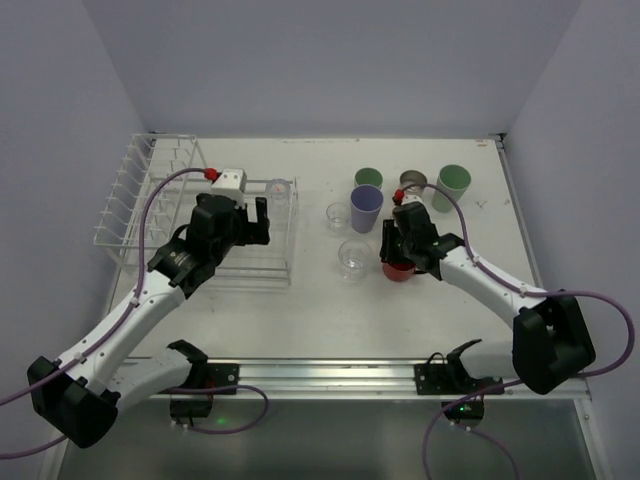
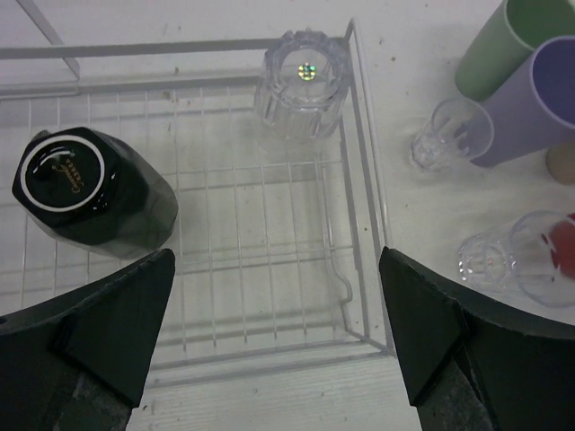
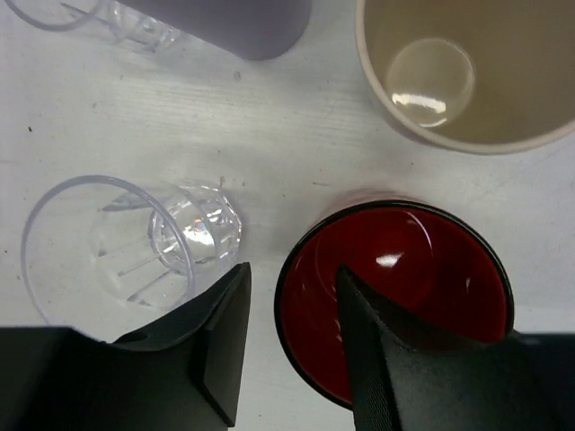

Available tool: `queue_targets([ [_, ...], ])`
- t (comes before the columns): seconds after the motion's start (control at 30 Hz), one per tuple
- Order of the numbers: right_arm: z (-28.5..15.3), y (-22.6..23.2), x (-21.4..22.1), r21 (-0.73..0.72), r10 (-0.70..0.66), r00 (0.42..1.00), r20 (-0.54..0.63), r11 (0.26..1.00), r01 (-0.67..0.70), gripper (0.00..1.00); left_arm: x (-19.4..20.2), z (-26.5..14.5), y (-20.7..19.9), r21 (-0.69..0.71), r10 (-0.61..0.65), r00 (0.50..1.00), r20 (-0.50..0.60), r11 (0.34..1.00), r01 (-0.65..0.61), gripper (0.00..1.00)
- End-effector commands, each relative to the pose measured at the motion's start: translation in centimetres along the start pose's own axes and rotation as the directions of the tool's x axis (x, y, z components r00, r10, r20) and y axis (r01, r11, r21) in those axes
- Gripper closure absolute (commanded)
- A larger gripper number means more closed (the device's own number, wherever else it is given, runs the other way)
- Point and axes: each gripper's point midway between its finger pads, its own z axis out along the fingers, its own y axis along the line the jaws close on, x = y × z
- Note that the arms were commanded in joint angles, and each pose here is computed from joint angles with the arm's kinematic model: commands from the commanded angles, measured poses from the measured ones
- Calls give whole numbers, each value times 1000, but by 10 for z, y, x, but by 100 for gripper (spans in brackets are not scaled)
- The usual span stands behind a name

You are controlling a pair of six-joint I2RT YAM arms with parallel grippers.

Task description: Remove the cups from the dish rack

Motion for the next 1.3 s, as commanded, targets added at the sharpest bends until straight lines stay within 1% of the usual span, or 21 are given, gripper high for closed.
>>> queue_targets([
  [0.0,-10,17,-39,-55,-13,992,127,998,20,53,-48,3,-8,-10,-124,985,123,992,127,0],
  [0.1,-17,22,-40,-93,-12,989,147,995,26,43,-62,19,-12,-24,-155,976,150,987,161,0],
  [0.13,-22,23,-42,-111,-5,985,170,994,24,42,-61,27,-15,-26,-152,978,144,987,158,0],
  [0.17,-25,25,-42,-129,4,984,180,991,20,42,-70,31,-19,-9,-166,970,179,985,170,0],
  [0.23,-33,30,-42,-175,25,977,214,984,13,41,-76,45,-21,-25,-164,968,190,985,172,0],
  [0.27,-35,30,-42,-183,32,974,223,983,9,41,-75,52,-21,-41,-161,970,184,984,171,0],
  [0.3,-37,31,-43,-190,38,972,233,982,7,41,-67,67,-20,-71,-148,977,154,984,161,0],
  [0.33,-41,31,-43,-199,48,969,244,980,1,43,-75,70,-22,-73,-152,974,168,983,166,0],
  [0.4,-45,31,-46,-206,57,963,264,978,-1,44,-72,87,-20,-96,-151,977,154,981,167,2],
  [0.47,-53,32,-48,-223,70,955,287,975,-4,47,-80,95,-19,-102,-158,973,166,979,176,6],
  [0.53,-56,31,-49,-227,78,951,301,974,-9,48,-74,109,-14,-119,-159,978,139,977,176,10],
  [0.57,-58,31,-49,-231,81,948,308,973,-8,50,-76,113,-13,-117,-161,978,136,977,178,13],
  [0.6,-63,32,-53,-238,90,941,327,971,-10,50,-69,120,-10,-130,-157,981,116,977,171,15],
  [0.7,-65,31,-53,-241,94,937,337,971,-11,53,-59,131,-8,-130,-148,986,79,979,157,20],
  [0.8,-64,31,-52,-244,95,938,332,970,-12,53,-50,139,-19,-65,-126,991,49,989,129,20],
  [0.9,-63,33,-52,-248,93,940,329,969,-9,54,-43,145,-26,-33,-113,993,31,993,114,20],
  [1.03,-61,33,-52,-249,94,941,327,968,-10,54,-36,152,-23,-46,-103,995,7,994,103,20],
  [1.1,-61,33,-51,-249,92,941,325,968,-9,54,-27,158,-17,-78,-97,995,-20,992,95,20],
  [1.27,-65,35,-54,-266,101,932,348,964,-5,54,-24,163,-6,-122,-106,994,-37,987,101,21],
])
